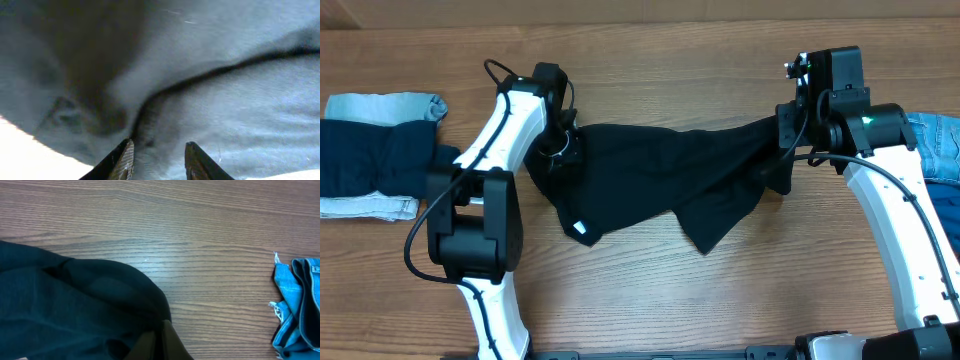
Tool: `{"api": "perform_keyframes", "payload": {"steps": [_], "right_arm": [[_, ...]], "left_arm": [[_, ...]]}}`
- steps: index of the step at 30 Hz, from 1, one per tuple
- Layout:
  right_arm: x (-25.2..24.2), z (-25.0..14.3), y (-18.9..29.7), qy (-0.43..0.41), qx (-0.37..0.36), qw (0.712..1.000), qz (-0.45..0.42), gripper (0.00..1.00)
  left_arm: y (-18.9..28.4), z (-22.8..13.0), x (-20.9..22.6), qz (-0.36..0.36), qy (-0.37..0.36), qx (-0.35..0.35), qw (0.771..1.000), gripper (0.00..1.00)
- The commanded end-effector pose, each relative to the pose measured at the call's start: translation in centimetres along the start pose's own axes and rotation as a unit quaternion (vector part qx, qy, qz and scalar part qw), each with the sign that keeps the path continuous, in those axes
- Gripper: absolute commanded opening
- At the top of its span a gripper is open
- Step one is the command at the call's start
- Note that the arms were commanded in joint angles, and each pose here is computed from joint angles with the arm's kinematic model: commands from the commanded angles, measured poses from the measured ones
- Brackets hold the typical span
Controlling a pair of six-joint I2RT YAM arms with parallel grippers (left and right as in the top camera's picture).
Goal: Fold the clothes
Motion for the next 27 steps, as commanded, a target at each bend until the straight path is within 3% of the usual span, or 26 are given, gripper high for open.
{"api": "perform_keyframes", "payload": {"steps": [1,6,11,13,15,19,27], "right_arm": [[-0.3,0.4,0.9,-0.007,-0.017,1.0,-0.004,0.04],[-0.3,0.3,0.9,-0.007,-0.015,1.0,-0.003,0.04],[-0.3,0.3,0.9,-0.007,-0.015,1.0,-0.004,0.04],[-0.3,0.3,0.9,-0.007,-0.015,1.0,-0.004,0.04],[-0.3,0.3,0.9,-0.007,-0.015,1.0,-0.004,0.04],[-0.3,0.3,0.9,-0.007,-0.015,1.0,-0.003,0.04],[-0.3,0.3,0.9,-0.007,-0.015,1.0,-0.004,0.04]], "left_arm": [[-0.5,0.4,1.2,0.012,-0.007,-0.001,1.0,0.4],[-1.7,-0.2,-0.4,-0.04,-0.028,0.009,0.999,0.42],[-4.0,-2.1,-0.9,-0.031,-0.036,0.038,0.998,0.41],[-4.1,-2.3,-0.9,-0.035,-0.036,0.043,0.998,0.34],[-3.6,-2.1,-1.2,-0.049,-0.035,0.04,0.997,0.21],[-0.2,-0.8,-0.9,-0.05,-0.026,0.017,0.998,0.11],[11.3,1.6,-0.4,-0.045,-0.016,-0.101,0.994,0.09]]}}
Point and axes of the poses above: each gripper's point midway between its finger pads, its own y axis back along the fingers, its own x axis along the line the jaws close on, z = x × y, the point moved 9 cm from there along y, back along the fingers, and after that the axes turned 10 degrees about y, right-handed, at the moved point
